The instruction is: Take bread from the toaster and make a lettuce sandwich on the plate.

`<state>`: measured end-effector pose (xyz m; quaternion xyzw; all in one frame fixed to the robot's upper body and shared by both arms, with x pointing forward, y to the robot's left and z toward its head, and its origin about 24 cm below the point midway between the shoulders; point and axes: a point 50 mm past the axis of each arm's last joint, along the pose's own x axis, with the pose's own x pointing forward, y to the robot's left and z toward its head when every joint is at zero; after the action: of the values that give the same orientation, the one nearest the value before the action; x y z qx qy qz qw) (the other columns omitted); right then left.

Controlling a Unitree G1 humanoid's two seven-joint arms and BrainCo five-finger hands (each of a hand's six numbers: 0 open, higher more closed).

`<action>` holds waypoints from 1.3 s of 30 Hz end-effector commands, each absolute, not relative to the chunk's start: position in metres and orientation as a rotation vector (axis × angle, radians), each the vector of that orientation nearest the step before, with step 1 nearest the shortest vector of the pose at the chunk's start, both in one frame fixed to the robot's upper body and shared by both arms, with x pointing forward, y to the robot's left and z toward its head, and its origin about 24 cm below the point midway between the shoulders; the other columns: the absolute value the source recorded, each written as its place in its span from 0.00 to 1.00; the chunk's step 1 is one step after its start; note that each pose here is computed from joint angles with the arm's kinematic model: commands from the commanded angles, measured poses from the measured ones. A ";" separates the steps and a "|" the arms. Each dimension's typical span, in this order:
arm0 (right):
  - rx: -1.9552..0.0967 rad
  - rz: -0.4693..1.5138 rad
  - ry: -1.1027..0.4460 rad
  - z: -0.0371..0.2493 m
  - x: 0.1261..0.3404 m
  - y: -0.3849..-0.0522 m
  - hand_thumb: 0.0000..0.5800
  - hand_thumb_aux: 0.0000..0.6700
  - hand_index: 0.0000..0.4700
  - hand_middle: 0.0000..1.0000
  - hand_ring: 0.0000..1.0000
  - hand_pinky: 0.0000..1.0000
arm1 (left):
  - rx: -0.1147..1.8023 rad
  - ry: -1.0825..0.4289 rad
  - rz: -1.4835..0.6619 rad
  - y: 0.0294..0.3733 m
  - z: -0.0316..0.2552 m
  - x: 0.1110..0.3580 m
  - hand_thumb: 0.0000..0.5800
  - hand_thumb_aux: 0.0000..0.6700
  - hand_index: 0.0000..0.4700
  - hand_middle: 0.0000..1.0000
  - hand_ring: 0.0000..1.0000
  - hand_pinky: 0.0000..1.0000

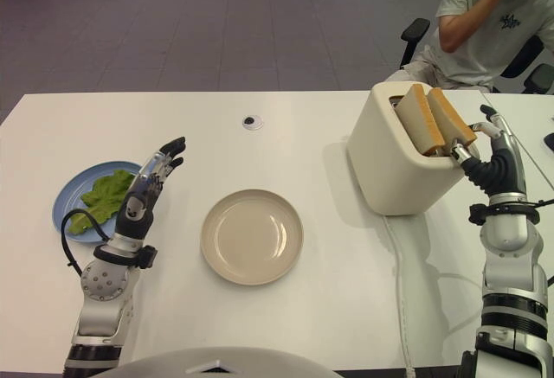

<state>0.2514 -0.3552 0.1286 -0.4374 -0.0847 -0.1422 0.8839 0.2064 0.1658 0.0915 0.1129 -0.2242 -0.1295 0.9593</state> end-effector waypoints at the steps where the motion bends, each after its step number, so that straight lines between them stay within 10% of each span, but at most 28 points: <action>1: -0.883 -0.309 -0.231 0.139 0.253 -0.351 1.00 1.00 1.00 0.00 0.00 0.00 | 0.248 -0.442 -0.266 0.168 0.090 0.206 0.00 0.00 0.00 0.00 0.00 0.00; 15: -0.779 -0.213 -0.700 0.226 0.236 -0.289 1.00 1.00 1.00 0.00 0.00 0.00 | 0.254 -0.440 -0.267 0.167 0.090 0.208 0.00 0.00 0.00 0.00 0.00 0.00; 26: -0.967 0.462 -0.824 0.184 0.232 -0.166 1.00 1.00 1.00 0.00 0.00 0.00 | 0.248 -0.441 -0.269 0.166 0.089 0.210 0.00 0.00 0.00 0.00 0.00 0.00; 39: -1.280 0.650 -0.895 0.099 0.232 -0.098 1.00 1.00 1.00 0.00 0.00 0.00 | 0.250 -0.436 -0.282 0.167 0.089 0.209 0.00 0.00 0.00 0.00 0.00 0.00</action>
<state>0.2346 -0.1047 0.1035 -0.5485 -0.3880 0.2849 0.6837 0.2098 0.1659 0.0917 0.1194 -0.2245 -0.1353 0.9576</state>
